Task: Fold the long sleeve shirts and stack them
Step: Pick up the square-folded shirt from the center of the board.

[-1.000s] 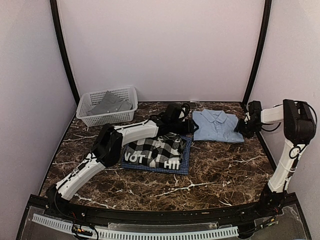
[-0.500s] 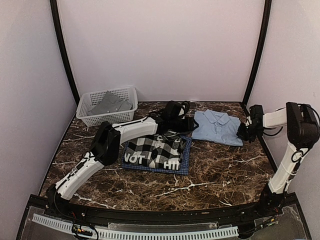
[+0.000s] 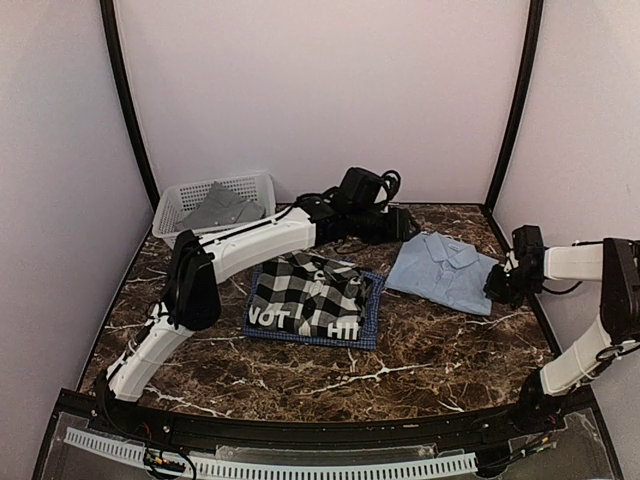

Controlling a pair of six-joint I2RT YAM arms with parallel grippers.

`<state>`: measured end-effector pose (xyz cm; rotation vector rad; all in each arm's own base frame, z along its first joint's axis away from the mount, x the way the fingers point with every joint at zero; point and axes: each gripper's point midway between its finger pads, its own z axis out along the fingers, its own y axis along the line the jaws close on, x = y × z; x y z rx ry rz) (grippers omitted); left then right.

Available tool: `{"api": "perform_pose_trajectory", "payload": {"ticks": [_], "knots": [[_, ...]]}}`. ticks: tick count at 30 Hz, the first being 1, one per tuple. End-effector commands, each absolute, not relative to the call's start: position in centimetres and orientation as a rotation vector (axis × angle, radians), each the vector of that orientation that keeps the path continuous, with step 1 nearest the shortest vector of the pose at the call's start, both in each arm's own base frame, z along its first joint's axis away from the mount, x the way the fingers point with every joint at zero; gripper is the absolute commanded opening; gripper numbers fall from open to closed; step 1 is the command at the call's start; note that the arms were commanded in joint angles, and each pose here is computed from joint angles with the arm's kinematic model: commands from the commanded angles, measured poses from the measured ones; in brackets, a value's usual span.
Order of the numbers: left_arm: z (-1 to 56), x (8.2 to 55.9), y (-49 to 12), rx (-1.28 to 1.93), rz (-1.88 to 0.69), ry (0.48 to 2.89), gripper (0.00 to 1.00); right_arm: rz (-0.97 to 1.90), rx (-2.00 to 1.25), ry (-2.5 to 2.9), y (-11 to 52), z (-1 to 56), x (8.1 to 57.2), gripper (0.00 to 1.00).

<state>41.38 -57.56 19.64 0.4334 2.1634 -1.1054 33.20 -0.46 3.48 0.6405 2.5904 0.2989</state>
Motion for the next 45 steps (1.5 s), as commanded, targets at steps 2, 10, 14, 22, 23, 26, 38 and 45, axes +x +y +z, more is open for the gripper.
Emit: {"api": "perform_pose_trajectory", "payload": {"ticks": [2,10,14,22,23,26,38,45], "knots": [[15.5,37.7,-56.9,0.458,-0.954,2.346,0.57,0.106,0.771,2.583,-3.3,4.1,30.1,0.0],[11.7,34.9,-57.5,0.454,-0.813,2.422,0.55,0.05,0.899,2.54,-5.3,4.3,28.6,0.0],[9.7,34.8,-58.0,0.429,-0.737,2.418,0.55,0.082,0.931,2.504,-5.6,4.8,29.1,0.13],[6.1,35.4,-59.1,0.428,-0.694,2.396,0.5,0.128,0.843,2.395,-5.5,8.4,30.9,0.42],[6.0,35.4,-59.2,0.433,-0.695,2.394,0.48,0.135,0.83,2.384,-5.5,8.8,31.1,0.43],[5.2,35.4,-59.3,0.439,-0.692,2.397,0.45,0.15,0.799,2.354,-5.4,10.1,31.8,0.44],[6.4,32.0,-59.4,0.557,-0.739,2.454,0.02,0.151,0.755,2.352,-5.5,10.4,33.1,0.46],[6.8,26.2,-57.3,0.73,-0.718,2.571,0.0,0.151,0.747,2.37,-5.4,9.3,33.3,0.48]]}}
